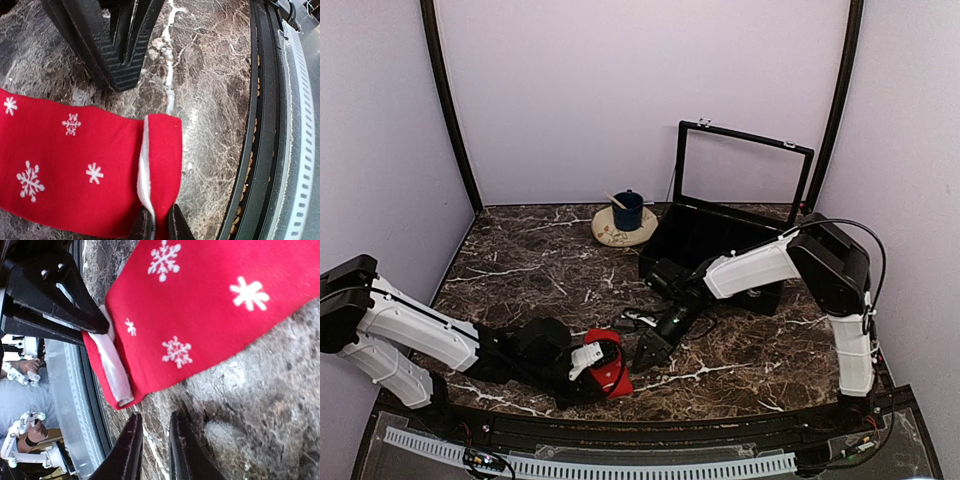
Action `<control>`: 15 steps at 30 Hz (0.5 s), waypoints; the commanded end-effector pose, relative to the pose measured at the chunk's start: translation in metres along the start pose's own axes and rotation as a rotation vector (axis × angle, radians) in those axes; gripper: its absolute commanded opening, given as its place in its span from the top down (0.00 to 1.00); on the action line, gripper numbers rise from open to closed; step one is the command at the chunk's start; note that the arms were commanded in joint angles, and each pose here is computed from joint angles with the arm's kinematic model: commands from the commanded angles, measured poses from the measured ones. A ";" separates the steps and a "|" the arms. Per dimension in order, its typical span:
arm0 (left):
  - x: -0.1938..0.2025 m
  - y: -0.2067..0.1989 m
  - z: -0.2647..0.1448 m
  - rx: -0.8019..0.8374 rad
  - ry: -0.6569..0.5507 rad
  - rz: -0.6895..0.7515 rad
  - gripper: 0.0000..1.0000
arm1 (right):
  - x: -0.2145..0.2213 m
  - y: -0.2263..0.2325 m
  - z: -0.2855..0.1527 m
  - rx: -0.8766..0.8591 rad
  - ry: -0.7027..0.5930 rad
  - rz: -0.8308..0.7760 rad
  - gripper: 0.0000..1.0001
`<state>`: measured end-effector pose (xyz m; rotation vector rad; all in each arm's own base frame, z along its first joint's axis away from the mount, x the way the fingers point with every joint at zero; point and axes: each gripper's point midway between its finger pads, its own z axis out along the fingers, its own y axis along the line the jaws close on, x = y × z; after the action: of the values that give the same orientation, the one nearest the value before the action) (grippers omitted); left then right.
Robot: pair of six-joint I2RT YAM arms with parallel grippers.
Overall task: Roll the socks
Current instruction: Roll the sock at the center of the board.
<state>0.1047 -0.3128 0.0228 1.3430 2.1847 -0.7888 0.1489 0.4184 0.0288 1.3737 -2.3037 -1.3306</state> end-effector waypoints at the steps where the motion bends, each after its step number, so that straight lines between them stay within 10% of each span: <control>1: 0.015 -0.001 -0.003 0.044 0.038 -0.090 1.00 | -0.013 0.004 -0.013 0.062 -0.079 -0.047 0.82; 15: 0.026 -0.002 0.003 0.185 0.119 -0.298 1.00 | -0.001 -0.012 -0.037 0.384 -0.201 -0.159 0.82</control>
<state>0.1077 -0.3076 0.0210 1.1855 2.3495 -1.0139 0.1602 0.3894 0.0299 1.4686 -2.5939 -1.2133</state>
